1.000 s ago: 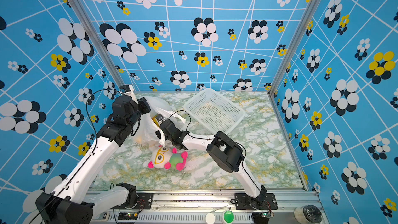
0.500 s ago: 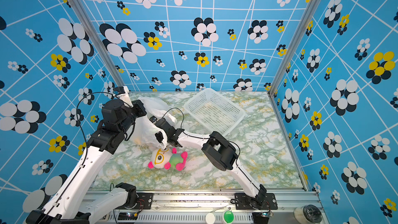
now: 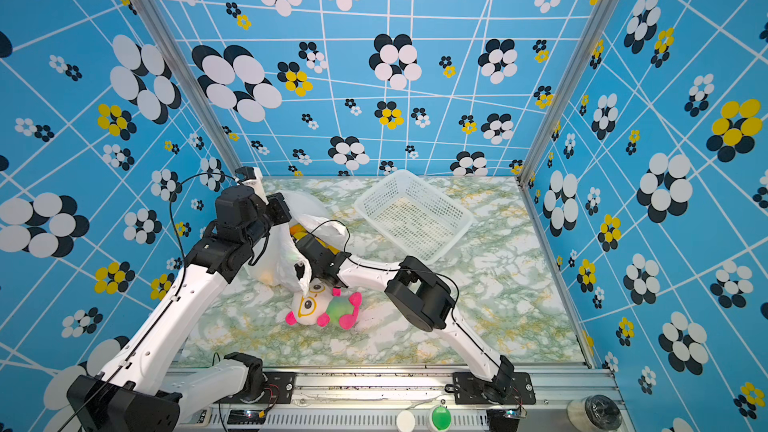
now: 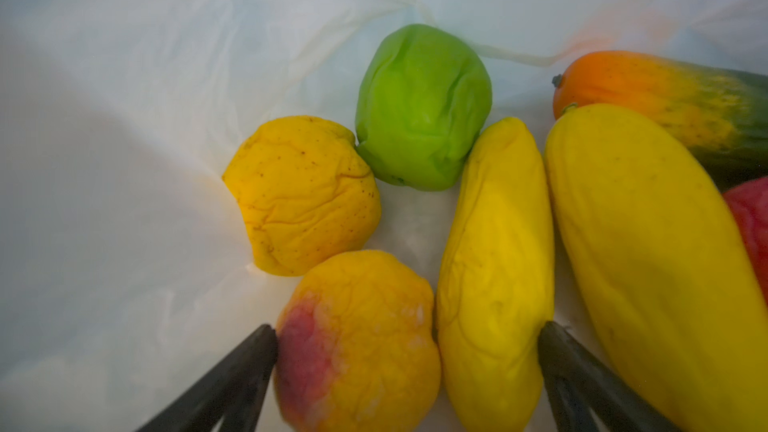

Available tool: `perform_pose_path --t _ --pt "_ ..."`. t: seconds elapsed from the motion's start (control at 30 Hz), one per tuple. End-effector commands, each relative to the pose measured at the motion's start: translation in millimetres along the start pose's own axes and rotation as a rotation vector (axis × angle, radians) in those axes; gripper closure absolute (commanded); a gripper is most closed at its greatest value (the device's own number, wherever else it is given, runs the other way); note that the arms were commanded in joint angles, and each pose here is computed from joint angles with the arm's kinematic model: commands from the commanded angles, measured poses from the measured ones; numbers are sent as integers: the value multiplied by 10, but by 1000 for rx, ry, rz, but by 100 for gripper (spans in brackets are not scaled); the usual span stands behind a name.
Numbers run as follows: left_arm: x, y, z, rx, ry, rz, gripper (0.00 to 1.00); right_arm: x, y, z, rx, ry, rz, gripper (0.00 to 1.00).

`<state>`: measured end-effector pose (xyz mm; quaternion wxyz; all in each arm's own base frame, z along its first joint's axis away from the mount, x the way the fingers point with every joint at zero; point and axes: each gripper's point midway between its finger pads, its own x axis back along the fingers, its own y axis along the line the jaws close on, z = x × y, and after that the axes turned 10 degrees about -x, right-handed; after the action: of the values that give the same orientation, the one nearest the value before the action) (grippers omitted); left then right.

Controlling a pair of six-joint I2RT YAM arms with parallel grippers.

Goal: Untie the knot of the plastic bag and take out the fruit
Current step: 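Close the right gripper on the red-blushed yellow mango inside the bag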

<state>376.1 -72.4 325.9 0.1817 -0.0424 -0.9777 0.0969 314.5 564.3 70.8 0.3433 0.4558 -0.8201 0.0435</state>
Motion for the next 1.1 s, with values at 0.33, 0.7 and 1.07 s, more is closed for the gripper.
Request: perform_pose_path --t 0.33,0.7,1.07 --pt "47 -69 -205 7 -45 52 100 -588 -444 563 -76 197 200 8" --pt "-137 -149 -140 15 -38 112 100 -557 -1233 256 -326 121 389 36" --pt "-321 -149 -85 30 -27 148 100 -391 -1373 130 -376 104 372 35"
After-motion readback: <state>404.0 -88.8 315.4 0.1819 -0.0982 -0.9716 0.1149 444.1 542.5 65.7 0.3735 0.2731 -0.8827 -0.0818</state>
